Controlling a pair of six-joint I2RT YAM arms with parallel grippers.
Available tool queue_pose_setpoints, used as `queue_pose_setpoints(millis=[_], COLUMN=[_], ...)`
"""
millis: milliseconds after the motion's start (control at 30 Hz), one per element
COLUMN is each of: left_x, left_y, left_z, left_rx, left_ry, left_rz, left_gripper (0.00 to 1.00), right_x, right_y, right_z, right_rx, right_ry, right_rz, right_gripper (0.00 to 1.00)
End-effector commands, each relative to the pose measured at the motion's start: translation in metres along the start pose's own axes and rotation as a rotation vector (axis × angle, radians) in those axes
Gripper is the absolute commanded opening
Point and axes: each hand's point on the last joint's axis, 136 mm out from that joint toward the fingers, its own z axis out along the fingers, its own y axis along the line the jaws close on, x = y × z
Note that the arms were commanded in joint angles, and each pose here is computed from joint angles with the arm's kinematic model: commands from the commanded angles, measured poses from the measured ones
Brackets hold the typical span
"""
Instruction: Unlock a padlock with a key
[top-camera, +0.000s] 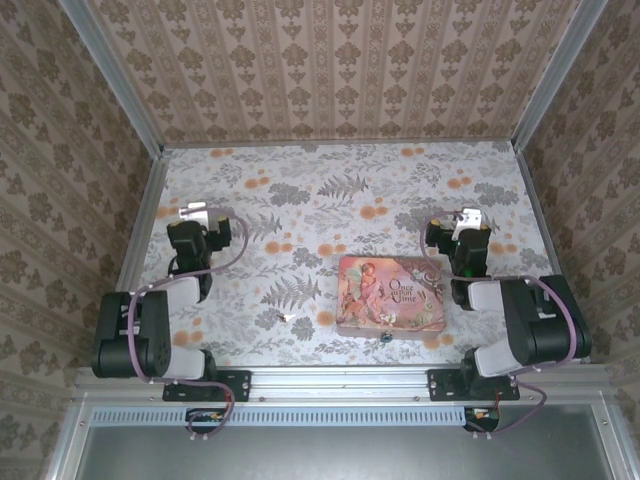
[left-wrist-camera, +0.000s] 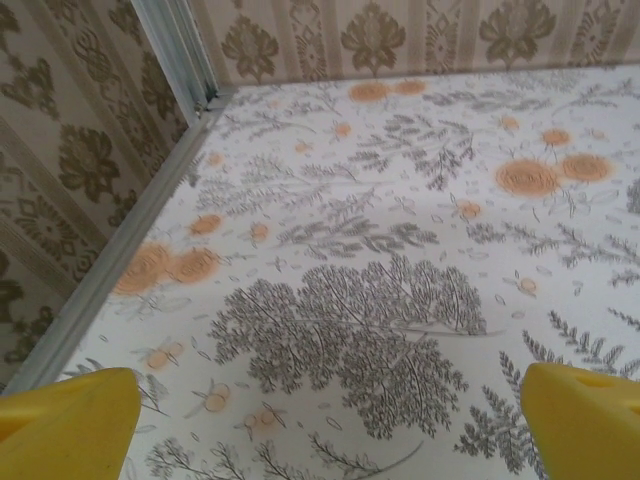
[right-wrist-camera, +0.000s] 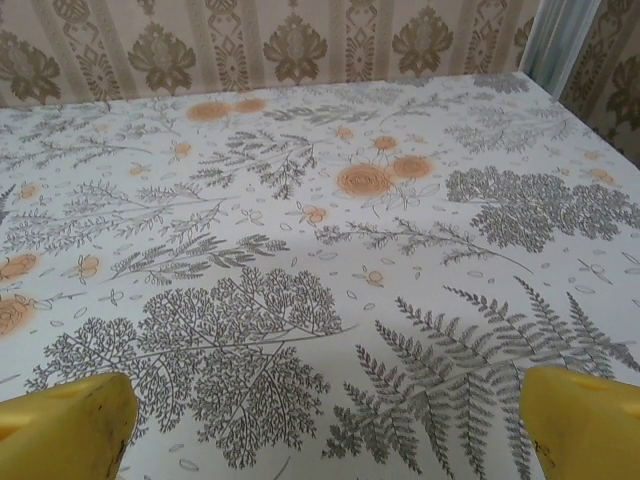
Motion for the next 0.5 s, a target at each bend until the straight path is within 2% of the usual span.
queue_pose_setpoints(millis=[0,100,200,300,467], left_x=[-0.017,-0.032,-0.045,-0.059,-0.072], left_y=[0.004,0.002,-0.005,-0.016,-0.042], left_z=[-0.005,-0.011,-0.021,-0.035,-0.062], left_rx=[-0.024,-0.021,0.01,0.049,0.143], left_ry=[0.015,0.022,0.054,0.09,0.176], left_rz=[0.009,0.001,-0.017,-0.057,-0.172], left_gripper=[1.0,1.0,1.0,1.0,1.0], right_x=[-0.038,-0.062,-0.074,-0.075,-0.06], right_y=[-0.005,-0.011,-0.008,0.011,0.034], right_z=[-0.005,-0.01,-0.015,-0.023,-0.06], right_rx=[0.023,0.046,0.014,-0.09,-0.223], right_ry=[-0.005,-0.008,0.04,0.133,0.307], right_rz=[0.03,0.094,0.207,0.267,0.393], right_gripper=[1.0,0.99,1.0,1.0,0.96])
